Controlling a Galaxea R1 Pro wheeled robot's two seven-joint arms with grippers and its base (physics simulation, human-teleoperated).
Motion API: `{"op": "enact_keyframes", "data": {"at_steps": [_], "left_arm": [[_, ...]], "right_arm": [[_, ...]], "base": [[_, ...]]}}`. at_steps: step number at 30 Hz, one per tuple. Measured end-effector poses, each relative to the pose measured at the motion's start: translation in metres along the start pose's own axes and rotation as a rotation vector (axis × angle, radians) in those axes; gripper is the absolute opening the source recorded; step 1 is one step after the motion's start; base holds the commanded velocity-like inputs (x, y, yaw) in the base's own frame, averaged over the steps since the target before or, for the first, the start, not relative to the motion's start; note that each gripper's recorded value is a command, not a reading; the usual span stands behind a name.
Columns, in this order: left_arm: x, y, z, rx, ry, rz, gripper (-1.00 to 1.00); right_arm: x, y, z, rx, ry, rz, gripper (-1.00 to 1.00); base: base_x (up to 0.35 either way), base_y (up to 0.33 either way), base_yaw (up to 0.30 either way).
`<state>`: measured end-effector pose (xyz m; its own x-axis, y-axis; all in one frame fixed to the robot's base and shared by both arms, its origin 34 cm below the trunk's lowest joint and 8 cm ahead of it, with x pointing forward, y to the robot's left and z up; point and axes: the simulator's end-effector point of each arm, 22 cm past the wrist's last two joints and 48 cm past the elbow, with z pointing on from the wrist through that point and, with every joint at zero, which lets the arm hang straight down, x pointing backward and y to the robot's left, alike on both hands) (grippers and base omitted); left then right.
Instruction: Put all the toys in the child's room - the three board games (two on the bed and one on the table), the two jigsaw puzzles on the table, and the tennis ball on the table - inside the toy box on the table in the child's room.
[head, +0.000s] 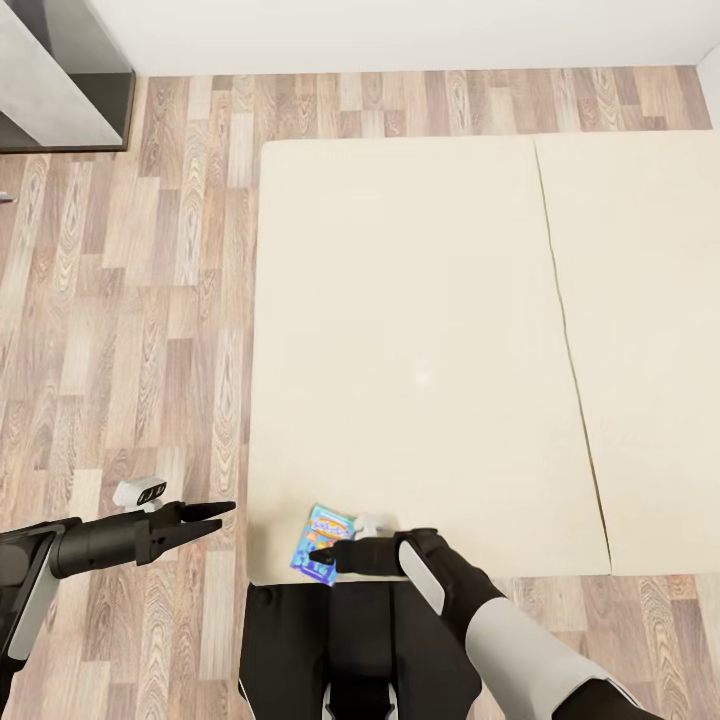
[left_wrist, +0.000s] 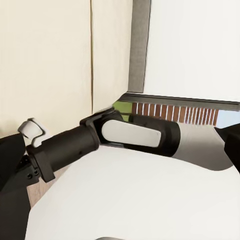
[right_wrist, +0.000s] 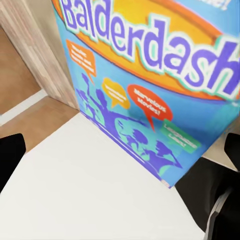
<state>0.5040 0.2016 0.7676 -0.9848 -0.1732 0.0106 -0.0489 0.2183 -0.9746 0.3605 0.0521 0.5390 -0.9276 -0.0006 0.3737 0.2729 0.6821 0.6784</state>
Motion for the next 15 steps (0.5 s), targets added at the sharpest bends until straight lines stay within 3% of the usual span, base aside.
{"op": "enact_keyframes", "data": {"at_steps": [15], "left_arm": [[-0.001,0.001,-0.004,-0.009,0.006,0.003,1.00]], "right_arm": [[-0.029,0.004,-0.006,0.011,-0.023,-0.030,1.00]], "base": [[0.000,0.000,0.000]]}}
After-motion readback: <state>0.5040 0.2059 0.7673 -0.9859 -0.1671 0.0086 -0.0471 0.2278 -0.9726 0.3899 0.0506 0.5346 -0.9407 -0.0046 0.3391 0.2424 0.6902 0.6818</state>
